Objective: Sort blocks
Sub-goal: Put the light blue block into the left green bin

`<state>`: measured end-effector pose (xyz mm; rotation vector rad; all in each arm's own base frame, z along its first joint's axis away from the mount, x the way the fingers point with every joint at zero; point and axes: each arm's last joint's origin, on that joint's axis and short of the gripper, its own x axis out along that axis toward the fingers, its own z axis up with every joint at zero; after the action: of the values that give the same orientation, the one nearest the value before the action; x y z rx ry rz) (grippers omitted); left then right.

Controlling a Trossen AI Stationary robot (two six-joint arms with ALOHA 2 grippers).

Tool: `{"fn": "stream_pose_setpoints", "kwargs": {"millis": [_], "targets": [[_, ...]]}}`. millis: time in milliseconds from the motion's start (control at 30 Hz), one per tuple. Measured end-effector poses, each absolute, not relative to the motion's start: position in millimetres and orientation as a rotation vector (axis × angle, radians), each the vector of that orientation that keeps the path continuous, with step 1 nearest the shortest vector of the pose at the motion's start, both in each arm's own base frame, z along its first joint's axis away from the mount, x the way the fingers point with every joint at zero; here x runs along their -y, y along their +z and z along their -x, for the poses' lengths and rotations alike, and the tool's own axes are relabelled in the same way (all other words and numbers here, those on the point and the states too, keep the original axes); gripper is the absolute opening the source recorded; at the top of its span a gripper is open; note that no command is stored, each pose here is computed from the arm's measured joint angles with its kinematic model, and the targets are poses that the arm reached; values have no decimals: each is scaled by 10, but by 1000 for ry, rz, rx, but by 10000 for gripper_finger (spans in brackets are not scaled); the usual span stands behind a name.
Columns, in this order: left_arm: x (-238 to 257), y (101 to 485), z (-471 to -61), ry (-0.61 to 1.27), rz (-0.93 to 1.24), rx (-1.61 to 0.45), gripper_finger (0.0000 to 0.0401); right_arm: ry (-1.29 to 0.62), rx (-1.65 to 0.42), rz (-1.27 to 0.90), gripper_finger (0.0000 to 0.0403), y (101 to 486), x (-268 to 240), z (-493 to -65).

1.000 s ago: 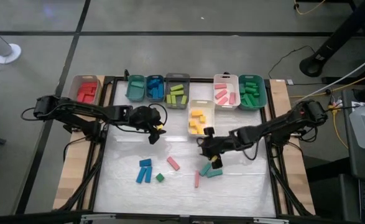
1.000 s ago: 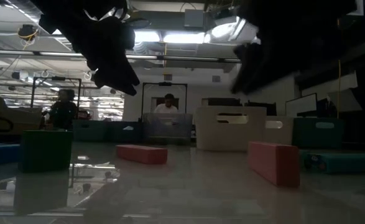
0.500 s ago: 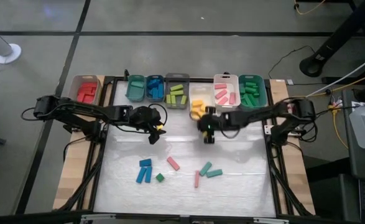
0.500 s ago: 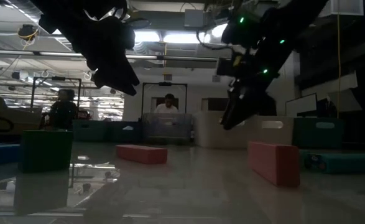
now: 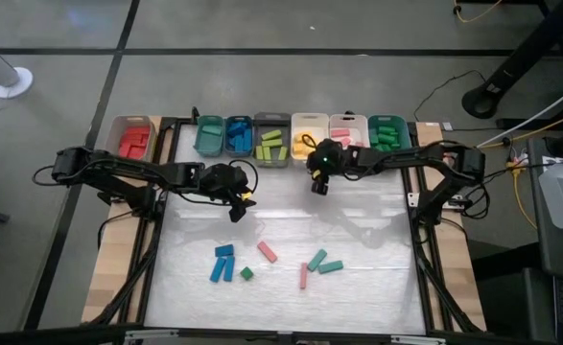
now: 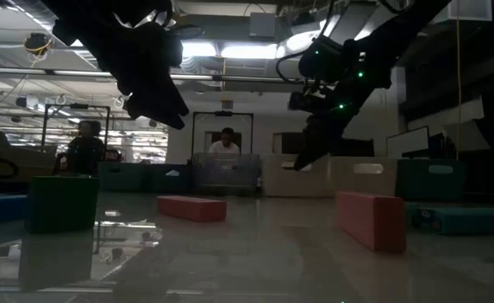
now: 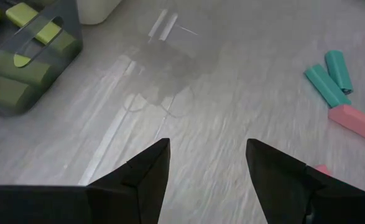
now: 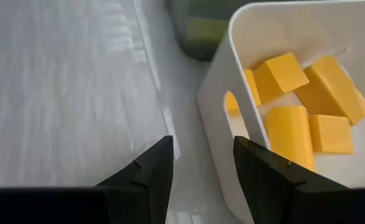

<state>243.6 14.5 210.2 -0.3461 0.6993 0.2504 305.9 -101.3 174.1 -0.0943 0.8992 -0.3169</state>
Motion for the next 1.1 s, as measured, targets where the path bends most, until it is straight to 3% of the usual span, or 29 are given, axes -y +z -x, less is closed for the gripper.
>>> {"fn": "stream_pose_setpoints", "kwargs": {"millis": [333,667,1100], "targets": [[-107,2100,-2438,243,354,-701,200,-13,-992,51,170,1859,286,-2983],[-31,2101,-2441,212,336,-705,200,300,-1070,215,170,1831,-722,-2809],[38,2100,-2443,204,332,-702,200,396,-1054,284,170,1606,-1103,-2850]]}}
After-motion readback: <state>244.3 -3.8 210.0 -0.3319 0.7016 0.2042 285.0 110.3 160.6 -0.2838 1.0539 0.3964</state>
